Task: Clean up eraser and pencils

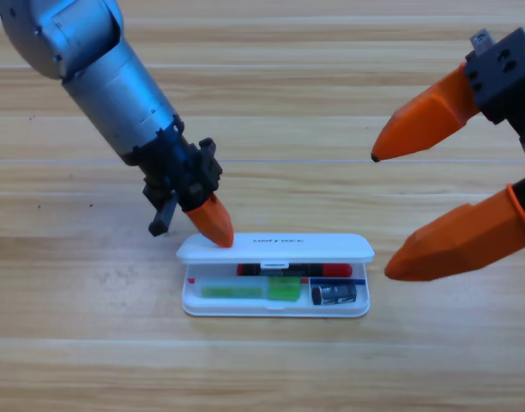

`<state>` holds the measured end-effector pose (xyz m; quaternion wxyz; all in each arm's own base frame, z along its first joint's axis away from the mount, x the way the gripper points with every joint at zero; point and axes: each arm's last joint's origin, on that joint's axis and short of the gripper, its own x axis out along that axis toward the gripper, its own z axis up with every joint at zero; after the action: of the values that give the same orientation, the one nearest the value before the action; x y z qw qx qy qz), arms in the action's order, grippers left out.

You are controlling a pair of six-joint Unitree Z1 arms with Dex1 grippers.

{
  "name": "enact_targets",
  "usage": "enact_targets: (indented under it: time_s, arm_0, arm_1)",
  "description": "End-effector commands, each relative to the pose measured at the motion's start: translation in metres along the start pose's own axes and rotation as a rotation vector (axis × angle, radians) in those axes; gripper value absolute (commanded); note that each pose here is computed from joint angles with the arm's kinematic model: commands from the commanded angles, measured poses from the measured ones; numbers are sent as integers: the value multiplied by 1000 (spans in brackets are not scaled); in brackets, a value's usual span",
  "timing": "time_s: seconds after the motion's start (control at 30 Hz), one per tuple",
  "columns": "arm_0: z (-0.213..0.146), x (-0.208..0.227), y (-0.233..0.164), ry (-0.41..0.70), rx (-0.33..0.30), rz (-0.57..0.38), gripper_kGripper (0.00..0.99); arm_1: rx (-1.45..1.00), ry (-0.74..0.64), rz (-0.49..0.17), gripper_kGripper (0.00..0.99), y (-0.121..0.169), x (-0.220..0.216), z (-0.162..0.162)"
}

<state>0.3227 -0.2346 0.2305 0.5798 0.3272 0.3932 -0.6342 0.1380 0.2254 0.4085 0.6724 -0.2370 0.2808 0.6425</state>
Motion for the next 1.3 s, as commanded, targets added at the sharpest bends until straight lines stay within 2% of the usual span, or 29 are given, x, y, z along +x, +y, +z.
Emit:
enact_targets:
  time_s: [0.03,0.43,1.3]
  arm_0:
    - [4,10,-18,47,21,40,0]
    - [0,32,-39,122,59,123,0]
    - [-17,73,-49,126,92,114,0]
  arm_1:
    - [11,50,50,989,-1,24,-4]
    - [22,73,59,989,-6,35,-5]
    - [31,86,64,989,-9,41,-5]
